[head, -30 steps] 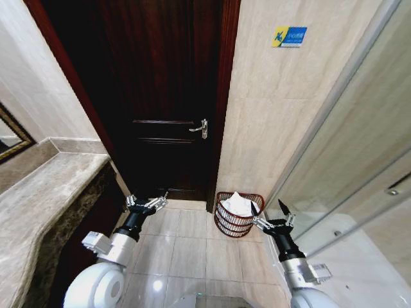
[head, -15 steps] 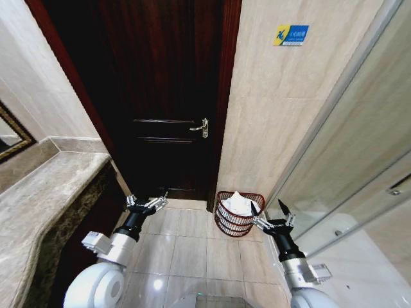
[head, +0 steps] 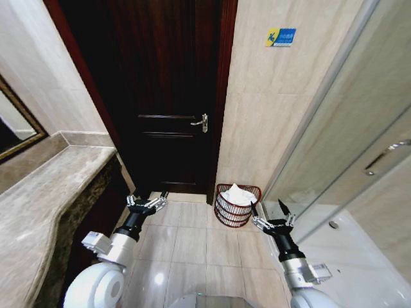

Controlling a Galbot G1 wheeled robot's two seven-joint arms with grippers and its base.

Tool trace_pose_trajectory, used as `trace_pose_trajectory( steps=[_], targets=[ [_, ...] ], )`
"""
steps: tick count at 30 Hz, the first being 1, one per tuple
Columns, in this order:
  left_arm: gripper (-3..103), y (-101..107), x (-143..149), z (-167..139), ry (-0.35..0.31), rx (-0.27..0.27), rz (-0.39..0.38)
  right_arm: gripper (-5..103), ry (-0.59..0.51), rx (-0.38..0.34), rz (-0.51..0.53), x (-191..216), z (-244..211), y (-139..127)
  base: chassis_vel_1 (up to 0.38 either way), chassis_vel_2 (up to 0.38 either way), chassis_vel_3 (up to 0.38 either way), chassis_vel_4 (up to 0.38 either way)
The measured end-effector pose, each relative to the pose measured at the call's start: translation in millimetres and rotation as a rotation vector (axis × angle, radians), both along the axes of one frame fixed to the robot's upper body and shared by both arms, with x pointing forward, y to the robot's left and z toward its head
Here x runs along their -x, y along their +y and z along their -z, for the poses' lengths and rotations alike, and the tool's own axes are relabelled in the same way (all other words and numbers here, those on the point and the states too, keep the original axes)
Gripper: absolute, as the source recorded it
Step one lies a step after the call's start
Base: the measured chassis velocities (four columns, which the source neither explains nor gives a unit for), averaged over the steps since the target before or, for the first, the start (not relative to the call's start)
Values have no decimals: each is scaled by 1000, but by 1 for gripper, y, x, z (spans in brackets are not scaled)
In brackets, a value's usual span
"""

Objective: Discard the used towel into the hamper.

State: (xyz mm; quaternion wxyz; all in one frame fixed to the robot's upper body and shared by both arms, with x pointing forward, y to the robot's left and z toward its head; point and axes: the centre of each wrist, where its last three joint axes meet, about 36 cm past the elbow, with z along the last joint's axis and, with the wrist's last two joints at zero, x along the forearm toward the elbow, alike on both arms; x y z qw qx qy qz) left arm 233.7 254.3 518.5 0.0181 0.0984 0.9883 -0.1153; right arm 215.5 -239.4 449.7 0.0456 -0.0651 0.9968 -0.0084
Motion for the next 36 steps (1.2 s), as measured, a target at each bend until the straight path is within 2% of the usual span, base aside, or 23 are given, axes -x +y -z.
trace_pose_trajectory(
  steps=[12, 25, 36],
  targets=[
    [100, 0, 0, 0, -1, 0, 0, 100, -1, 0, 0, 0, 0, 0, 4, 7, -2, 0],
    [100, 0, 0, 0, 0, 0, 0, 100, 0, 0, 0, 0, 0, 0, 111, -105, -101, 116],
    [100, 0, 0, 0, -1, 0, 0, 100, -1, 0, 0, 0, 0, 0, -25, 29, 30, -17]
  ],
)
